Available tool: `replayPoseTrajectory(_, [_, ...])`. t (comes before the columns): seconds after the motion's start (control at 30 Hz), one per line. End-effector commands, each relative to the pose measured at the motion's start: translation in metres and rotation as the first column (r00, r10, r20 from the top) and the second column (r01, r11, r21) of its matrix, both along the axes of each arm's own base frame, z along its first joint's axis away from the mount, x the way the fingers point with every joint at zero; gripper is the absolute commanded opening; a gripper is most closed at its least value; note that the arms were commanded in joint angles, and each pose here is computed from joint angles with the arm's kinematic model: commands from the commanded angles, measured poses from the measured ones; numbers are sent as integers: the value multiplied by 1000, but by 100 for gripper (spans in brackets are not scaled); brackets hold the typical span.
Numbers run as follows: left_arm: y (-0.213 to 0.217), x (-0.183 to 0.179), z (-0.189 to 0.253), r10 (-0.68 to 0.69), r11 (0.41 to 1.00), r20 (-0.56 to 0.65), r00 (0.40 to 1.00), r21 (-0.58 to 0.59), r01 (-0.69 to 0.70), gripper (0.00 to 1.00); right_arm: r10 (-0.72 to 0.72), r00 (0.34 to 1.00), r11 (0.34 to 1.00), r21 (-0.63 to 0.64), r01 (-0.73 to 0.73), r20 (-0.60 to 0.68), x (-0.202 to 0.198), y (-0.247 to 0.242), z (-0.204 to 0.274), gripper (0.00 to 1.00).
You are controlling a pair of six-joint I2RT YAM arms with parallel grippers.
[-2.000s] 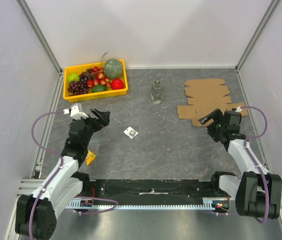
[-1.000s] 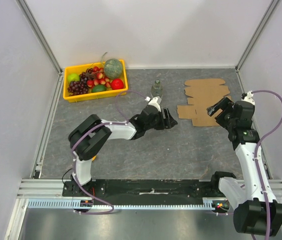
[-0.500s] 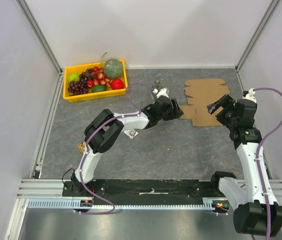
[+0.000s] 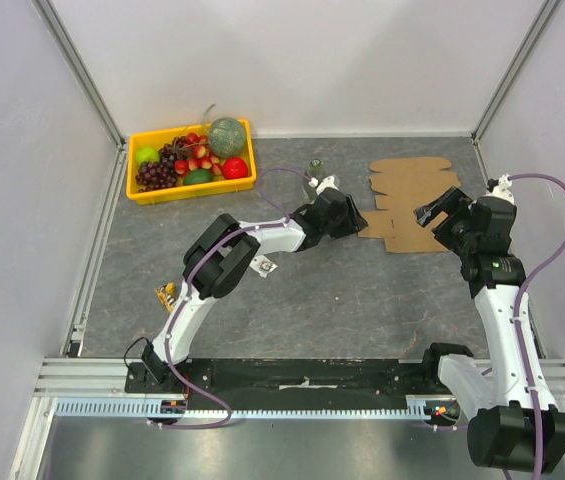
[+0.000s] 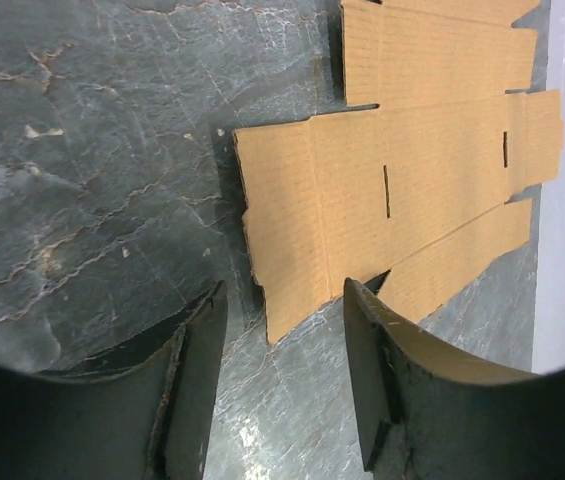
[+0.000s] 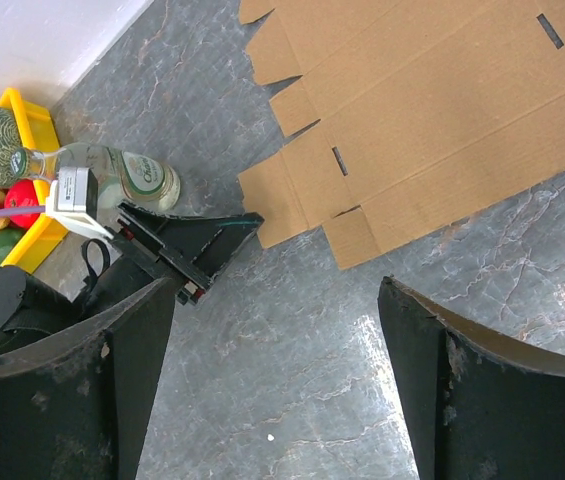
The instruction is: Fold the paper box
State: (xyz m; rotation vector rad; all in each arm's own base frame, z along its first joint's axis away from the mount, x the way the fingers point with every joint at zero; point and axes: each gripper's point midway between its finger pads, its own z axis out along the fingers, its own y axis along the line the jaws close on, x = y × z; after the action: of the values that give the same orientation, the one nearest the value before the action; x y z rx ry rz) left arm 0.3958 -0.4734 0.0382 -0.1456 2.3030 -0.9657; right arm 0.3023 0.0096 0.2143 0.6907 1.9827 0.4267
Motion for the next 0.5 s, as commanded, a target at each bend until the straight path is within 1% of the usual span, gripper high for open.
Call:
replayPoseTrajectory(0.0, [-6, -10, -26, -21, 1000, -89, 996, -2, 21, 55, 16, 999, 1000, 7, -16, 46, 2, 3, 20, 90])
replayPoseTrajectory(0.13, [-7, -14, -36, -28, 1000, -113, 993, 1, 29, 48, 17, 999, 1000, 9, -18, 48, 3, 4, 20, 90])
replayPoseTrajectory(0.2, [-8, -16, -40, -38, 999, -119, 992, -5, 37, 42, 13, 999, 1000, 8, -14, 45, 3, 3, 19, 90])
replayPoseTrajectory(0.3, [-10, -15, -40, -41, 999, -118, 992, -12, 40, 37, 13, 999, 1000, 5, -14, 45, 3, 2, 19, 90])
replayPoseTrajectory(0.4, [-12, -14, -39, -47, 999, -113, 992, -14, 46, 26, 15, 999, 1000, 2, -15, 45, 3, 2, 18, 90])
replayPoseTrajectory(0.47, [-12, -14, -39, -51, 999, -108, 993, -10, 50, 17, 12, 999, 1000, 1, -12, 44, 3, 2, 18, 90])
